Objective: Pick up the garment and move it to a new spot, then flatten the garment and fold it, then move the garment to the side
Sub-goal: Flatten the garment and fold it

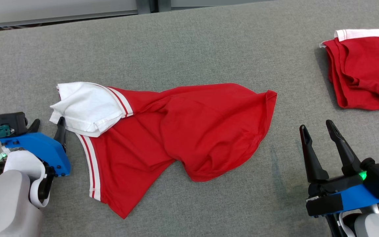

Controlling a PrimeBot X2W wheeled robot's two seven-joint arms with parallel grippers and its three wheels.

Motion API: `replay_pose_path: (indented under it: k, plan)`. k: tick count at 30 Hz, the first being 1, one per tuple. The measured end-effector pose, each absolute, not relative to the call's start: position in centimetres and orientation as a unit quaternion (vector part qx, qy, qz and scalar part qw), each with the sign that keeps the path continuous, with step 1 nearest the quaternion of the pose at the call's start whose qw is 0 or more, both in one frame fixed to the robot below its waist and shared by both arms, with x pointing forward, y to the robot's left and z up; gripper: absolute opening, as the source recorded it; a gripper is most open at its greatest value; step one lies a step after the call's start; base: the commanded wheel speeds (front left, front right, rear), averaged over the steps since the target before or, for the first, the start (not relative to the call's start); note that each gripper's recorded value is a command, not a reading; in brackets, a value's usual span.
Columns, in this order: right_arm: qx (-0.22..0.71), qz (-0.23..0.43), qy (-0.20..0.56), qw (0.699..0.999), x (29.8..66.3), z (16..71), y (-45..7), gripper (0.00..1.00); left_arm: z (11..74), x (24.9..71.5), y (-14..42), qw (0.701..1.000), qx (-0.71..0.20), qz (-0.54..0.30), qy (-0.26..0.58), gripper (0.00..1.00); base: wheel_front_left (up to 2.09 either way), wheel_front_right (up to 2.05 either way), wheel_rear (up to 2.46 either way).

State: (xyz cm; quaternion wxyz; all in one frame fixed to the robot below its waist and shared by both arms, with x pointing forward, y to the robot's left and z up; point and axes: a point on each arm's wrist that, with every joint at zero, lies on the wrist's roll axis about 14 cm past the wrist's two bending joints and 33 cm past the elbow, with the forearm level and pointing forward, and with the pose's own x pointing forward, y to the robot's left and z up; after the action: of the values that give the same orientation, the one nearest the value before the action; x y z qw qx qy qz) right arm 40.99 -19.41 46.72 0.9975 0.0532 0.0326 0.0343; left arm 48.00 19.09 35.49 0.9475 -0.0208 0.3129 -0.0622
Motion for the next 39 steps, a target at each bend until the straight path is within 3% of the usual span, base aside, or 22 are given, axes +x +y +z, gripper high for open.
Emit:
replay_pose_path:
  k: [8, 9, 10, 14, 15, 28, 36, 37, 38, 39]
  plan:
    - [0.050, 0.034, 0.039, 0.997, 41.3, 46.3, -19.8, 1.00, 33.9, 48.5, 18.8, 0.934, -0.027, -0.075, 0.347, 0.99, 0.00, 0.00, 0.00]
    - [0.051, 0.034, 0.038, 0.997, 41.4, 46.3, -19.8, 1.00, 33.8, 48.6, 18.8, 0.933, -0.029, -0.077, 0.350, 0.28, 0.00, 0.00, 0.00]
    - [0.051, 0.033, 0.039, 0.997, 41.4, 46.2, -19.9, 1.00, 33.7, 48.6, 18.7, 0.932, -0.030, -0.078, 0.352, 0.13, 0.00, 0.00, 0.00]
    - [0.050, 0.033, 0.044, 0.997, 41.3, 46.0, -20.0, 1.00, 33.6, 48.6, 18.4, 0.931, -0.030, -0.086, 0.354, 0.13, 0.00, 0.00, 0.00]
    - [0.048, 0.035, 0.046, 0.997, 41.3, 45.9, -19.9, 1.00, 33.7, 48.6, 18.3, 0.932, -0.030, -0.088, 0.350, 0.00, 0.00, 0.00, 0.00]
    - [0.039, 0.145, 0.160, 0.976, 42.9, 42.3, -14.5, 1.00, 36.5, 48.6, 18.9, 0.956, -0.019, -0.077, 0.283, 0.00, 0.00, 0.00, 0.00]
    - [0.053, 0.168, 0.213, 0.961, 42.7, 39.9, -12.9, 1.00, 37.3, 48.5, 19.2, 0.963, -0.020, -0.072, 0.259, 0.00, 0.00, 0.00, 0.00]
    - [0.055, 0.170, 0.216, 0.960, 42.6, 39.8, -12.7, 0.84, 37.3, 48.5, 19.2, 0.963, -0.021, -0.072, 0.258, 0.00, 0.00, 0.00, 0.00]
    - [0.058, 0.172, 0.218, 0.959, 42.5, 39.8, -12.6, 0.44, 37.4, 48.5, 19.1, 0.964, -0.022, -0.073, 0.254, 0.00, 0.00, 0.00, 0.00]
    - [0.060, 0.173, 0.220, 0.958, 42.4, 39.8, -12.5, 0.22, 37.5, 48.6, 19.1, 0.965, -0.023, -0.073, 0.252, 0.00, 0.00, 0.00, 0.00]
